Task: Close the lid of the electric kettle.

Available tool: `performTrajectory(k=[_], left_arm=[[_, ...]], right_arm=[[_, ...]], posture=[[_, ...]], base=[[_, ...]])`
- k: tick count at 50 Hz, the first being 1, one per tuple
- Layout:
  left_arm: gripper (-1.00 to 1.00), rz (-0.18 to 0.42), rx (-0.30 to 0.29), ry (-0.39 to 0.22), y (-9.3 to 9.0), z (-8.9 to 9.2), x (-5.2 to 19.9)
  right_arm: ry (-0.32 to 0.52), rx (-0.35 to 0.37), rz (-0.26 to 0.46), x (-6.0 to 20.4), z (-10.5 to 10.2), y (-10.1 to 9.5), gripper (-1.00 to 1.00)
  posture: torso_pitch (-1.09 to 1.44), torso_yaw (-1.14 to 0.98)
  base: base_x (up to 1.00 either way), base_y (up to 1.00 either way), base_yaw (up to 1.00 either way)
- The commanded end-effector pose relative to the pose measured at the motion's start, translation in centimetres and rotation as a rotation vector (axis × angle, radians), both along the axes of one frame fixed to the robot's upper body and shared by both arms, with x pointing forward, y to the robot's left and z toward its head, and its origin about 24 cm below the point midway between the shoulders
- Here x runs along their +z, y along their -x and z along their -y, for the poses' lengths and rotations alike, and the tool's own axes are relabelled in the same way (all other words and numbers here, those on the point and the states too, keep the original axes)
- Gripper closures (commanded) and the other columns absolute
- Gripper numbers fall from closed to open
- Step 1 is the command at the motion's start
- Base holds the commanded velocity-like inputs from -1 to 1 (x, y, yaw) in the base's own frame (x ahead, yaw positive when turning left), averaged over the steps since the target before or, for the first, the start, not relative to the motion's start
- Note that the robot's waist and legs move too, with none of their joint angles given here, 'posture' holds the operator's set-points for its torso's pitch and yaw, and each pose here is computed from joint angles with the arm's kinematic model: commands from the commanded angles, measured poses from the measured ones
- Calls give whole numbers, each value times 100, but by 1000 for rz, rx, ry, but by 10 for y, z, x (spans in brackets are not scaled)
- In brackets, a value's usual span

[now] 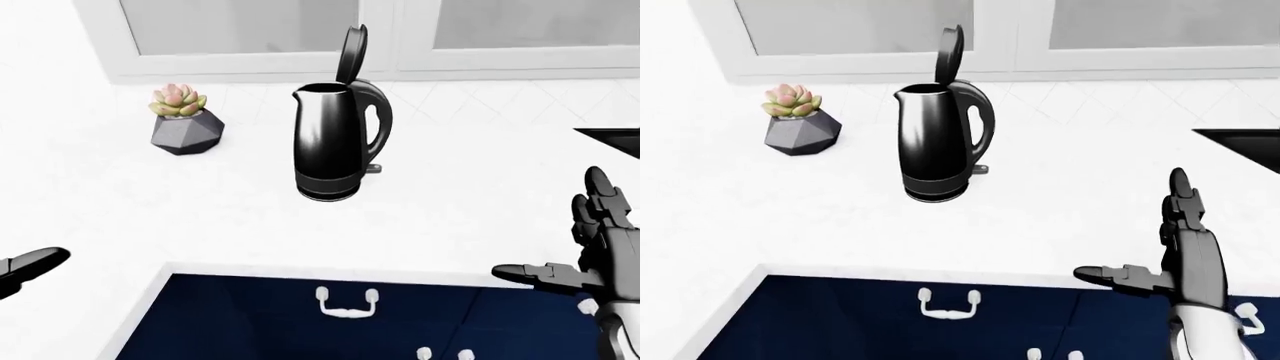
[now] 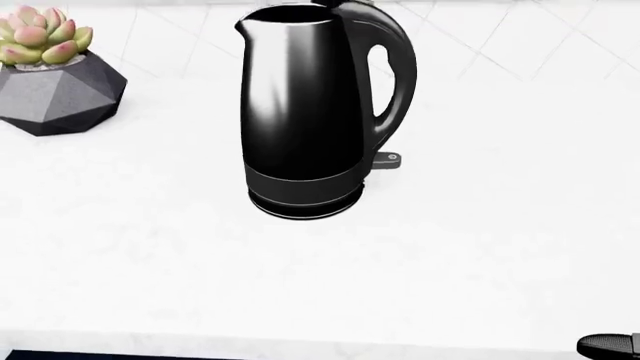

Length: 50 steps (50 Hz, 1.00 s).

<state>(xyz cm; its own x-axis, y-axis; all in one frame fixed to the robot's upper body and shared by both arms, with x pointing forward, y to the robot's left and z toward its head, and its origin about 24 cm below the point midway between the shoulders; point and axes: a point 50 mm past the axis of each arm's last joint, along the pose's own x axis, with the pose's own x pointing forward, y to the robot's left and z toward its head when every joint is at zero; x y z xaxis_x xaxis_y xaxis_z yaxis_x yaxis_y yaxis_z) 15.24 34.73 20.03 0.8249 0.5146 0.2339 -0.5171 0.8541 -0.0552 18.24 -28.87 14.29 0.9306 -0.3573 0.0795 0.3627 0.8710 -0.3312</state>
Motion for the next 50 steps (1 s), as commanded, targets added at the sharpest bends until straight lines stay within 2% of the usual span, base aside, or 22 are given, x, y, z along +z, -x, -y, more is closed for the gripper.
performTrajectory(k=[1,8,18,28,35,38,39,43,47,50], left_arm=[[-100,53,-11,-59,0,4,13],[-100,77,-10,-53,2,3,16],[-100,70,-12,-81,0,7,17],[-100,68,-13,-74,-1,5,13],[-100,66,-18,-74,-2,6,13],[-100,67,-19,-72,-1,6,14],[-100,67,-20,-72,-1,7,14],[-100,63,-27,-73,-4,9,12],[-100,61,-29,-73,-4,9,11],[-100,62,-32,-76,-5,10,12]], right_arm=[[50,15,70,16,-4,0,-100],[53,13,72,16,-4,0,-100],[57,16,63,17,-6,0,-100],[62,24,55,14,-7,-2,-100],[69,-1,52,15,-4,0,-100],[92,-22,43,15,-3,-1,-100],[126,-40,32,16,-2,1,-100],[130,-52,9,15,0,3,-100],[115,-35,-17,15,-2,5,-100],[98,-10,-9,22,-5,3,-100]], posture=[[-46,0],[-48,0],[-48,0],[-48,0],[-48,0],[-48,0],[-48,0],[-48,0],[-48,0],[-48,0]], base=[[0,0,0],[0,0,0],[0,0,0],[0,0,0],[0,0,0],[0,0,0],[0,0,0],[0,0,0],[0,0,0],[0,0,0]])
